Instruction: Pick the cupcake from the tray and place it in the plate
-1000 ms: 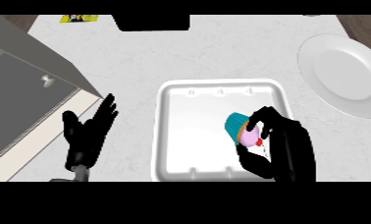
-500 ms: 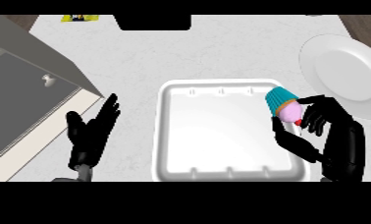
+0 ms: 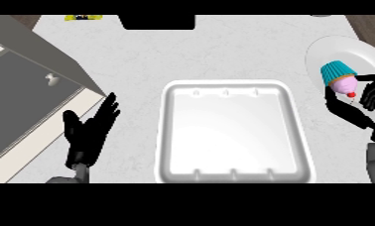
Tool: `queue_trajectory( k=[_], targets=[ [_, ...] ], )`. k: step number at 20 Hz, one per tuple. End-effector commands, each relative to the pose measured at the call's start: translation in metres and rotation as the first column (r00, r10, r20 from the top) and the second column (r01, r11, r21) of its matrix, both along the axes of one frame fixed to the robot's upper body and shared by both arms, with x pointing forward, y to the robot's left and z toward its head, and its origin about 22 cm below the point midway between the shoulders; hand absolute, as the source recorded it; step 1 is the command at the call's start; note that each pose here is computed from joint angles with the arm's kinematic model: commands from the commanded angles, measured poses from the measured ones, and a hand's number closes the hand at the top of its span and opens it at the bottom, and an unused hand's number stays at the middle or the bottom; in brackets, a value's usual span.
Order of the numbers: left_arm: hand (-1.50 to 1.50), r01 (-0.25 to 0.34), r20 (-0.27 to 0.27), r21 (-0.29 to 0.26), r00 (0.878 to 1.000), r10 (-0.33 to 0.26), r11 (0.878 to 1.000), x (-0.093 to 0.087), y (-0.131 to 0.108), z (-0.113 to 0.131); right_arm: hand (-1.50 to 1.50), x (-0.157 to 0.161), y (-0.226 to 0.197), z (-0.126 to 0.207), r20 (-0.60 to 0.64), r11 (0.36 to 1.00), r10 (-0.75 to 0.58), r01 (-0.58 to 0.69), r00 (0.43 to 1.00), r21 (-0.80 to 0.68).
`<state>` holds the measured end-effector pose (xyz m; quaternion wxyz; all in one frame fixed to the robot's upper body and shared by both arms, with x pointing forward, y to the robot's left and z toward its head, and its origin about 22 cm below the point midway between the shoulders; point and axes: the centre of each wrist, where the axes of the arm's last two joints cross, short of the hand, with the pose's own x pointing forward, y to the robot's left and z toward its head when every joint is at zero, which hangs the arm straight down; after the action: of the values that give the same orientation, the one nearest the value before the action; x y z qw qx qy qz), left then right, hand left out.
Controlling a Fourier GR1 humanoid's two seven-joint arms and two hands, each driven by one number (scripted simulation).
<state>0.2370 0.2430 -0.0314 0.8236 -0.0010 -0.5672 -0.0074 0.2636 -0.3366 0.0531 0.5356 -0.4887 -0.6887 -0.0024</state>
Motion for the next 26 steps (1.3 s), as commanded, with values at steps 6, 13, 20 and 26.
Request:
queue_trajectory(
  k=[6, 13, 20, 26],
  targets=[
    [0.0, 0.017, -0.018, 0.012, 1.0, -0.016, 1.0, -0.008, -0.011, -0.018, 1.5, 0.05, -0.085, -0.022, 0.031, 0.996, -0.087, 0.087, 0.996, -0.003],
    [0.0, 0.048, 0.006, -0.012, 0.999, -0.048, 0.999, 0.0, -0.012, 0.003, 1.5, 0.055, -0.145, -0.006, 0.06, 0.995, -0.099, 0.098, 0.993, 0.01],
    [0.0, 0.077, 0.035, 0.007, 0.996, -0.077, 0.997, 0.006, -0.018, 0.014, -1.5, 0.041, -0.167, -0.016, -0.367, 0.992, -0.127, 0.12, 0.922, -0.042],
    [0.0, 0.071, 0.02, -0.01, 0.997, -0.071, 0.997, 0.011, -0.03, 0.009, -1.5, 0.056, -0.153, -0.018, -0.282, 0.994, 0.046, -0.017, 0.958, 0.105]
  ],
)
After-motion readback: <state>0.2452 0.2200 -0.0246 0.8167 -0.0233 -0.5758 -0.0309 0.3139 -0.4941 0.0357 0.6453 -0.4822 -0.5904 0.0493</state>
